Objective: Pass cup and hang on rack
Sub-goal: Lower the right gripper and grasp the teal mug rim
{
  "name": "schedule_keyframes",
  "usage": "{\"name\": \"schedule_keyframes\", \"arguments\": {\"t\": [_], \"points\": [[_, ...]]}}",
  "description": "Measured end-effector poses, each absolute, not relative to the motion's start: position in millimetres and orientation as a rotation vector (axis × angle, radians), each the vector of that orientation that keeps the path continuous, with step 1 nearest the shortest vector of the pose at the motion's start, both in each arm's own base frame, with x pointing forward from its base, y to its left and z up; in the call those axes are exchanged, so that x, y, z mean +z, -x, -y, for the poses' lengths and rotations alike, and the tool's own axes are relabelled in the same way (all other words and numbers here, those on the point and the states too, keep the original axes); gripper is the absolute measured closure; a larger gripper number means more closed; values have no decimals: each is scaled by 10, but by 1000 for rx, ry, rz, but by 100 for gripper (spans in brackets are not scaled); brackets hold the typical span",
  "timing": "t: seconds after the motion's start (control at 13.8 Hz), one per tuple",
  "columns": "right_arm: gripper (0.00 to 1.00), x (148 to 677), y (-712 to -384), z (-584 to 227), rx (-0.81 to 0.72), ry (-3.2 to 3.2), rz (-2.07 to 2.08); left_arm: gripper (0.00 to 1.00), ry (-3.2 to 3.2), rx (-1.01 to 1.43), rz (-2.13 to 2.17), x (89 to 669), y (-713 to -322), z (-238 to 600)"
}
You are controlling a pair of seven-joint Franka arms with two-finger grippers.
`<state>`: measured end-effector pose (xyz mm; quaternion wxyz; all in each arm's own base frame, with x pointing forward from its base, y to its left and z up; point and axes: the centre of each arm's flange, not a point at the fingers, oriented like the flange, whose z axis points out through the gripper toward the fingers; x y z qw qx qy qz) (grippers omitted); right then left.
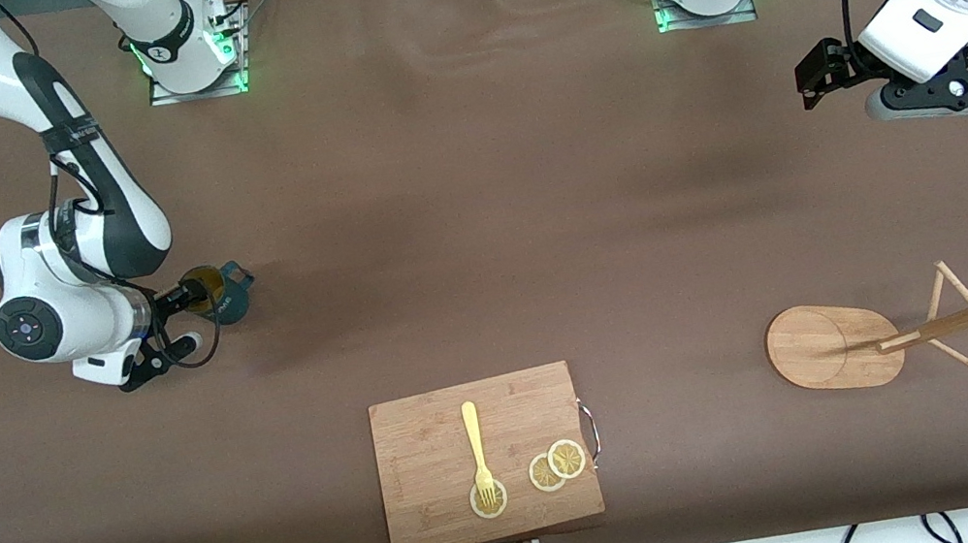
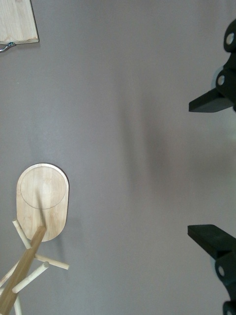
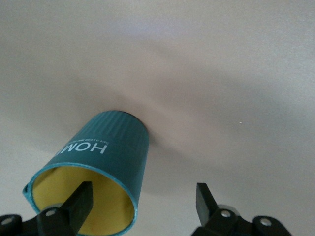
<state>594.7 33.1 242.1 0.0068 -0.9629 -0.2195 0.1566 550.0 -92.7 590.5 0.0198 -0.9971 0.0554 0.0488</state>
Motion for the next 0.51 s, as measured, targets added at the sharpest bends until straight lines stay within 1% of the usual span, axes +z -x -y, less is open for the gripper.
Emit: {"name": "schedule_keyframes", "arguments": {"t": [0.07, 0.15, 0.22, 0.51], "points": [[14, 2421, -5948, -324, 490, 3008, 699, 0, 3094, 151, -172, 5905, -5499, 927], [25, 2421, -5948, -321, 490, 3006, 703, 0, 3094, 151, -172, 5905, -5500, 927], [38, 2421, -5948, -318, 490, 3005, 706, 0, 3094, 151, -172, 5905, -5500, 927], [82, 2425, -5946, -328, 493, 3000, 713, 0, 3094, 151, -172, 5905, -5499, 927]]}}
